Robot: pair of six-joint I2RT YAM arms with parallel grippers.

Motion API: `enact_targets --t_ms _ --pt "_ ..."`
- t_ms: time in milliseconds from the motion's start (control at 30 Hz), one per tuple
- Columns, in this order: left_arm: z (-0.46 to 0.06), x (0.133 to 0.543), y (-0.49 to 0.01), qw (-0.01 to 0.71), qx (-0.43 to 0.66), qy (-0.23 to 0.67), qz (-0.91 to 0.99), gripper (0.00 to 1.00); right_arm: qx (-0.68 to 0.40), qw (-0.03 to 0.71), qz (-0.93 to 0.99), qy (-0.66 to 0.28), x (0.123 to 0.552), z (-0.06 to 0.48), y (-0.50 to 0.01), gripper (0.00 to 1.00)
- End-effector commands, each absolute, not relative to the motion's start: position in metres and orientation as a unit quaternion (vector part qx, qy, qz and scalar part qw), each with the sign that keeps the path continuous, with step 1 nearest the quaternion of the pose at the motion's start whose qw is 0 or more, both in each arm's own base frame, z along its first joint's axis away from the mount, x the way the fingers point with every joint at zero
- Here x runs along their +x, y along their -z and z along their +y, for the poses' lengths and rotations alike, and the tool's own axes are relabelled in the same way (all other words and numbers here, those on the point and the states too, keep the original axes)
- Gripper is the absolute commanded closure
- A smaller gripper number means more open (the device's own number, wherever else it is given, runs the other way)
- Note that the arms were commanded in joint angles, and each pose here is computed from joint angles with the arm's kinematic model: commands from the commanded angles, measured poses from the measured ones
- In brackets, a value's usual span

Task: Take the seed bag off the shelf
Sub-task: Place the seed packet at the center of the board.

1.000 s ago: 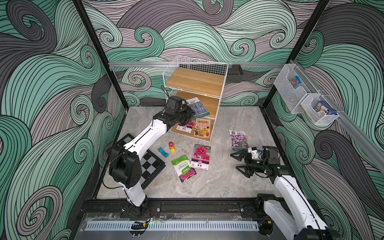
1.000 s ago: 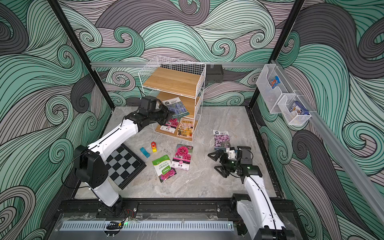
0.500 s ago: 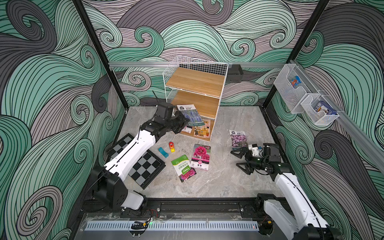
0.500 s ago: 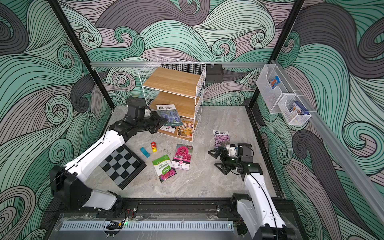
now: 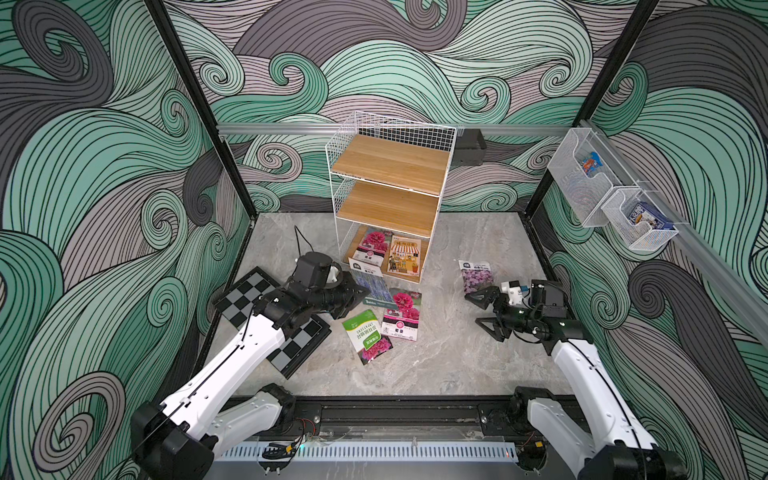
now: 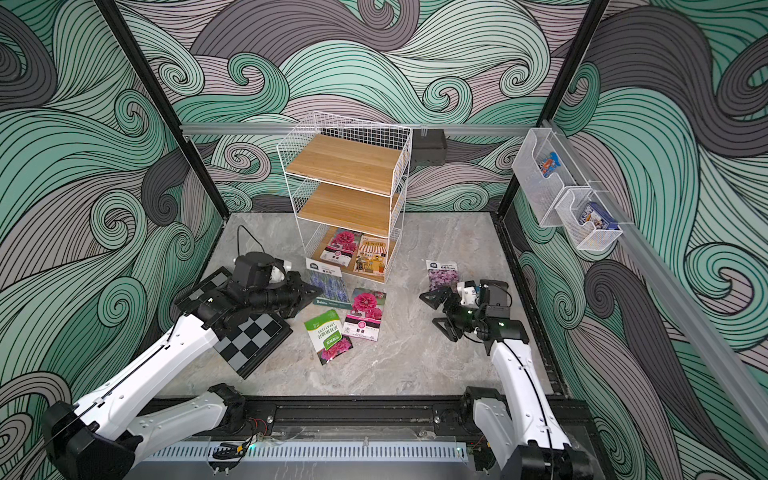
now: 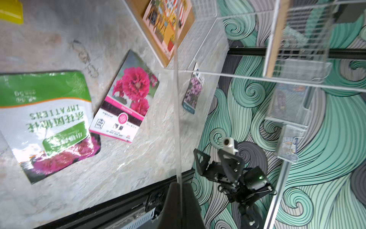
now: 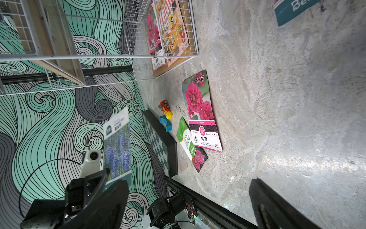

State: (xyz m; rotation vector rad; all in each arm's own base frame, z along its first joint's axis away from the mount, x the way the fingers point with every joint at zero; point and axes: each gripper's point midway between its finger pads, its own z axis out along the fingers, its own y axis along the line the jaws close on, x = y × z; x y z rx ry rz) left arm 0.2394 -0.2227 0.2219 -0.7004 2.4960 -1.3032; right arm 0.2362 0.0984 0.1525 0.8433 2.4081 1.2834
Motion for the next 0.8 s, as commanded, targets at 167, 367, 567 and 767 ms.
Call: enact_targets --t_ms 167,367,567,767 --pt "-0.296 0.235 -0.207 0.101 -0.192 0.467 0.857 1.0 0.303 0.157 0.842 -0.417 0.237 0.083 -0.158 0.01" --pt "-0.343 0.252 -0.187 0.108 -0.197 0.477 0.85 1.0 0.307 0.172 0.871 -0.343 0.236 0.053 -0.166 0.01" --pt "-0.395 0.27 -0.154 0.105 -0.203 0.473 0.851 1.0 0.323 0.171 0.887 -0.281 0.222 0.034 -0.166 0.01" --pt "-0.444 0.276 -0.128 0.082 -0.198 0.472 0.855 1.0 0.323 0.164 0.903 -0.23 0.21 0.021 -0.164 0.01"
